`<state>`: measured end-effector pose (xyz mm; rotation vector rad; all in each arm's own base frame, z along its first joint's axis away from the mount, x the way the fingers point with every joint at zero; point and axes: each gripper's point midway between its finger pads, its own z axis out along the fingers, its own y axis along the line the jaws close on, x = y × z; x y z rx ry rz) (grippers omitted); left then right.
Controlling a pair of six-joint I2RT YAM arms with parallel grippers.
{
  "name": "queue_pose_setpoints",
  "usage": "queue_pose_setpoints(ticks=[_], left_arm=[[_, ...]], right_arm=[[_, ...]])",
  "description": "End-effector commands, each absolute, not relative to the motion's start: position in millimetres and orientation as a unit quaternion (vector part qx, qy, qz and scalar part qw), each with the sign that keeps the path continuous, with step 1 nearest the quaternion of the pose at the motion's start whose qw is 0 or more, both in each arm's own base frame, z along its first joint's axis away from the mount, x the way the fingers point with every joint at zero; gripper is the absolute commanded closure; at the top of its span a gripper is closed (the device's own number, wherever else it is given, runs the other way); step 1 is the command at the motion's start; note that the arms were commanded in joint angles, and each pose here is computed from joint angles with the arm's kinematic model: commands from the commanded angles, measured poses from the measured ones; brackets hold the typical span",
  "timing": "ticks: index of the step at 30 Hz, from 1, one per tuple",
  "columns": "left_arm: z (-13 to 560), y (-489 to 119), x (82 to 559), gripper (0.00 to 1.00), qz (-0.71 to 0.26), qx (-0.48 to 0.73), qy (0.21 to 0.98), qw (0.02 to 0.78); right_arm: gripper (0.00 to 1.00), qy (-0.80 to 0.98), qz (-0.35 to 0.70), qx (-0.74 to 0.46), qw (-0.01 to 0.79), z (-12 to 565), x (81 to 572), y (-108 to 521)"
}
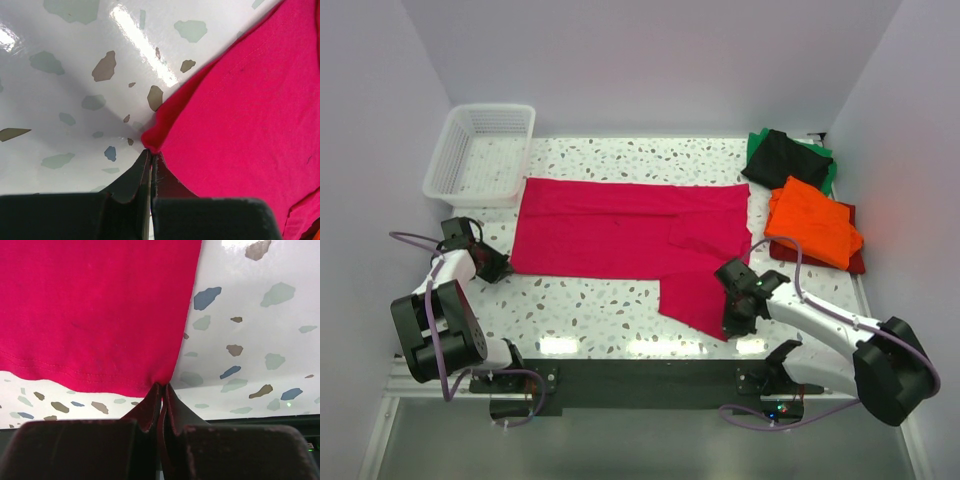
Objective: Fold and stack the t-shirts
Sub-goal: Fold the tshirt
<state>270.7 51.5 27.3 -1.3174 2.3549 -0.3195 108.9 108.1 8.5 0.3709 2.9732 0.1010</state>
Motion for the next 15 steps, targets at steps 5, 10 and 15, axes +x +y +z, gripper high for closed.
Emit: queue_pose_setpoints(ticks=[5,10,15], left_arm=[[42.5,58.4,281.7,1.0,-0.115,-0.463,0.846,0.238],[43.6,56.4,282.0,1.0,-0.119,-0.461,0.846,0.239],[46.8,52.3,277.7,1.0,-0.126,-0.46,0.845,0.242]], right_arm=[[1.0,0.986,0.03,0.125,0.106,12.8,121.3,112.5],[1.0,0.981,0.01,0.131,0.14,34.5,128.9,107.4],[1.0,0.972,0.004,0.152,0.179,60.9,138.0,102.7]])
